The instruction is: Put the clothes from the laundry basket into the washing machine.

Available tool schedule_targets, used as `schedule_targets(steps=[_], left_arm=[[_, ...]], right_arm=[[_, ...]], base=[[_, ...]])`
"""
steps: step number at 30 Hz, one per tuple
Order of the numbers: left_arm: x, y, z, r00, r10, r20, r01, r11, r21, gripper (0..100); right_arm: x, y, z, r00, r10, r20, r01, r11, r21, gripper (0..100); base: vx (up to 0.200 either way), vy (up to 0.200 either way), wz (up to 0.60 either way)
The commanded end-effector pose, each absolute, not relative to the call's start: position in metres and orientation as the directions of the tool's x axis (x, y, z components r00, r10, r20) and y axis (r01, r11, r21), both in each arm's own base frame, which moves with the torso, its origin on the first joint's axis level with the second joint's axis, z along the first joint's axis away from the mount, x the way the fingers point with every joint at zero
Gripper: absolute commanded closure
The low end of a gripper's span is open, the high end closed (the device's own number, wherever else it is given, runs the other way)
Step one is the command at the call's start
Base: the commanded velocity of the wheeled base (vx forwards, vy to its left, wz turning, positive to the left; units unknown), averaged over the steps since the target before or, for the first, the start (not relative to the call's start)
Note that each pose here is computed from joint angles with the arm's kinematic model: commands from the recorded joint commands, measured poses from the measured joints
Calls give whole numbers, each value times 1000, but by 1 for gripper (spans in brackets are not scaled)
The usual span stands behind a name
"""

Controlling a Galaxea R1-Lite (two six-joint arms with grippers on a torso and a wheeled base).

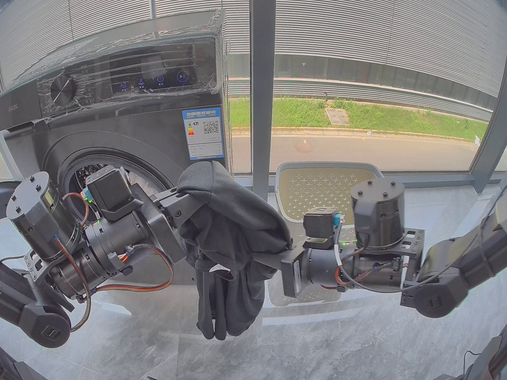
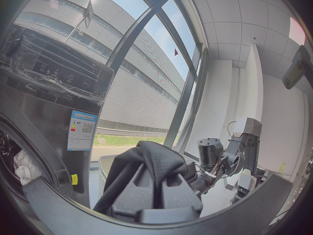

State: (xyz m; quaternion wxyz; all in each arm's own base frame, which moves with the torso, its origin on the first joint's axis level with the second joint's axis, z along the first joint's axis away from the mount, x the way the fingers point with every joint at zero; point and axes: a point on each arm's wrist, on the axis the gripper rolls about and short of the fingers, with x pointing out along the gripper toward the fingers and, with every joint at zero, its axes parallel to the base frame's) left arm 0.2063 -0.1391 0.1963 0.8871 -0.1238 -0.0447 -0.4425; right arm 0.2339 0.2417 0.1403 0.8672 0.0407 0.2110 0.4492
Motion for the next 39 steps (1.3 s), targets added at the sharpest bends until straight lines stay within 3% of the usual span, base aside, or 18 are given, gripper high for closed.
schedule_targets(steps=[1, 5, 14, 21, 30, 31, 33, 36, 39], left_arm=[[214, -132, 191, 648, -742, 171, 761, 621, -189, 100], [219, -130, 186, 666, -731, 151, 745, 637, -197, 100], [215, -125, 171, 692, -716, 94, 716, 664, -218, 100], [215, -120, 165, 711, -699, 70, 694, 684, -225, 100], [214, -118, 166, 719, -690, 78, 687, 691, -226, 100], [214, -118, 166, 718, -691, 76, 688, 690, -226, 100], [214, -118, 166, 717, -693, 76, 689, 689, -226, 100], [214, -118, 166, 718, -691, 76, 688, 690, -226, 100], [211, -116, 162, 722, -690, 60, 682, 694, -231, 100]], right_arm=[[188, 196, 169, 521, 810, -270, -774, 582, 249, 100], [170, 178, 183, 531, 819, -218, -785, 572, 240, 100], [168, 172, 205, 552, 823, -133, -792, 567, 226, 100], [145, 169, 216, 486, 869, -94, -840, 494, 225, 100], [130, 158, 199, 390, 901, -190, -863, 429, 265, 100], [123, 161, 198, 331, 923, -198, -885, 376, 275, 100], [116, 167, 200, 282, 939, -196, -902, 329, 279, 100], [117, 171, 204, 277, 943, -184, -907, 319, 275, 100], [126, 167, 213, 327, 932, -154, -896, 358, 264, 100]], base=[[0, 0, 0], [0, 0, 0], [0, 0, 0], [0, 0, 0], [0, 0, 0], [0, 0, 0], [0, 0, 0], [0, 0, 0], [0, 0, 0]])
